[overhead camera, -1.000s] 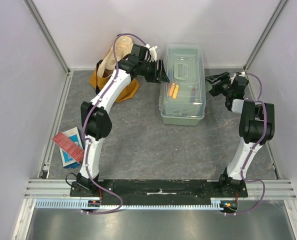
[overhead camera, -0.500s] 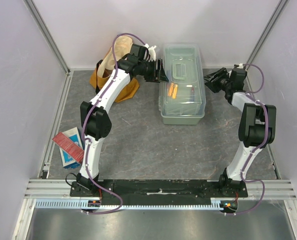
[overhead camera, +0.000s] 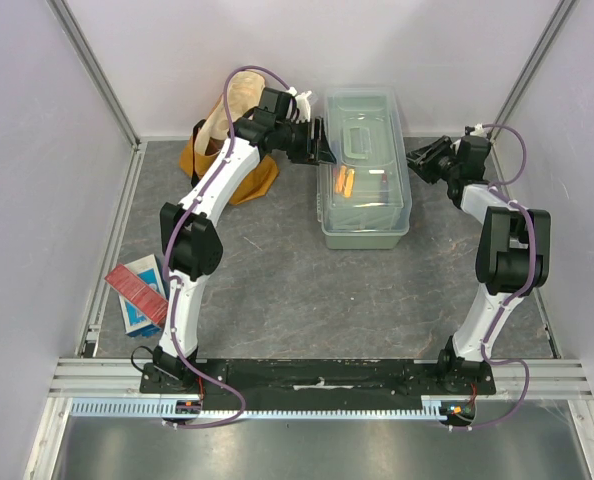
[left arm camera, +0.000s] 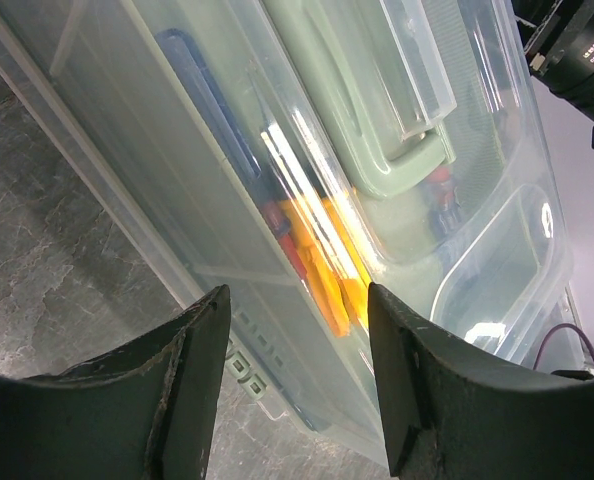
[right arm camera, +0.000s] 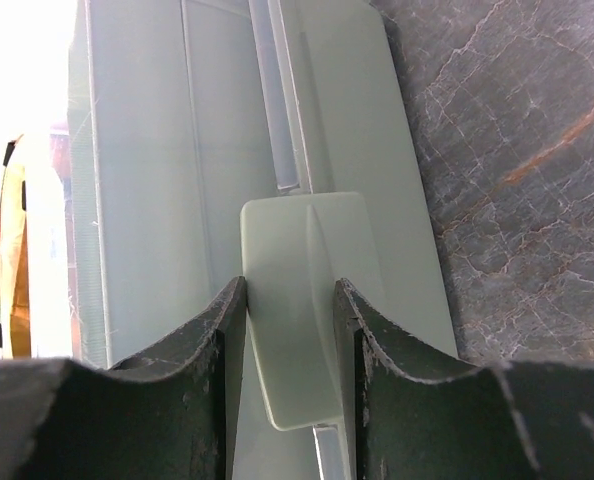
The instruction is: Pack the tool kit
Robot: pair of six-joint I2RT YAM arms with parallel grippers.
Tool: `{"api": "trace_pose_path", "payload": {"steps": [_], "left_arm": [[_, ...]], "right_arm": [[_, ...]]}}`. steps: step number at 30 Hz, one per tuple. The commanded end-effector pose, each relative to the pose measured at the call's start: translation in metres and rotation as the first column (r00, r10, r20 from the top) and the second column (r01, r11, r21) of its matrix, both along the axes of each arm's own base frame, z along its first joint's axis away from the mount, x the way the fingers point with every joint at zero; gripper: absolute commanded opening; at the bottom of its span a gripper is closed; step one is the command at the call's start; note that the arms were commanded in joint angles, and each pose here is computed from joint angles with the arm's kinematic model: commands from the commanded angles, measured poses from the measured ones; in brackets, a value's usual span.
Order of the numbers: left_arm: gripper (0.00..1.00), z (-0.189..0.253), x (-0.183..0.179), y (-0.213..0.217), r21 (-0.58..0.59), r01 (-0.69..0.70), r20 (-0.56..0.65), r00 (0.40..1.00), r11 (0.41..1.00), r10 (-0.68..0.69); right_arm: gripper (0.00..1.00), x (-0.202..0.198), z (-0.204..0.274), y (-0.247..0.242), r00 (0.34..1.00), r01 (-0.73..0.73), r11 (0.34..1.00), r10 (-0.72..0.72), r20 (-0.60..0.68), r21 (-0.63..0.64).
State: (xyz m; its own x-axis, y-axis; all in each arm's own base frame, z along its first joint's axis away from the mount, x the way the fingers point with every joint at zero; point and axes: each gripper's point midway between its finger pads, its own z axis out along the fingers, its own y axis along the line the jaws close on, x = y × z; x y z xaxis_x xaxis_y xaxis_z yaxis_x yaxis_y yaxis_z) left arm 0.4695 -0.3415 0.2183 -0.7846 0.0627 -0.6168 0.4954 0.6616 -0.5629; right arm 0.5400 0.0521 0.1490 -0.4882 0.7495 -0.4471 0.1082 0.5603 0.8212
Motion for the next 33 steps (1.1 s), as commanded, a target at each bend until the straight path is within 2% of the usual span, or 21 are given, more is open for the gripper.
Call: {"api": "trace_pose_path", "payload": {"steps": [1, 9, 13, 18, 19, 27, 33], "left_arm": [[0.62, -0.054, -0.009, -0.010, 0.098, 0.038, -0.066, 0.997, 0.994, -0.032], [0.62, -0.057, -0.010, -0.008, 0.101, 0.036, -0.077, 0.997, 0.994, -0.028], [0.62, -0.056, -0.010, -0.008, 0.102, 0.034, -0.078, 0.997, 0.994, -0.026], [0.63, -0.052, -0.009, -0.006, 0.101, 0.013, -0.081, 0.997, 0.995, -0.004], [0.63, -0.051, -0.010, -0.006, 0.094, 0.009, -0.090, 0.996, 0.996, -0.001], [0.63, -0.049, -0.012, -0.010, 0.071, 0.015, -0.111, 0.994, 0.997, -0.007], [0.63, -0.052, -0.012, -0.009, 0.072, 0.015, -0.115, 0.993, 0.997, -0.007]], "right_arm": [[0.25, -0.057, -0.040, 0.096, 0.936, -0.291, 0.944, 0.314, -0.158, 0.152], [0.25, -0.065, -0.057, 0.103, 0.936, -0.273, 0.926, 0.318, -0.150, 0.262], [0.26, -0.060, -0.049, 0.103, 0.940, -0.275, 0.926, 0.315, -0.131, 0.257], [0.36, -0.046, -0.033, 0.091, 0.945, -0.273, 0.938, 0.303, -0.125, 0.214], [0.38, -0.040, -0.032, 0.073, 0.954, -0.242, 0.948, 0.271, -0.126, 0.206], [0.59, -0.015, -0.013, 0.026, 0.981, -0.153, 0.980, 0.166, -0.101, 0.126], [0.65, 0.002, 0.019, 0.001, 0.994, -0.101, 0.989, 0.104, -0.017, 0.108]]}}
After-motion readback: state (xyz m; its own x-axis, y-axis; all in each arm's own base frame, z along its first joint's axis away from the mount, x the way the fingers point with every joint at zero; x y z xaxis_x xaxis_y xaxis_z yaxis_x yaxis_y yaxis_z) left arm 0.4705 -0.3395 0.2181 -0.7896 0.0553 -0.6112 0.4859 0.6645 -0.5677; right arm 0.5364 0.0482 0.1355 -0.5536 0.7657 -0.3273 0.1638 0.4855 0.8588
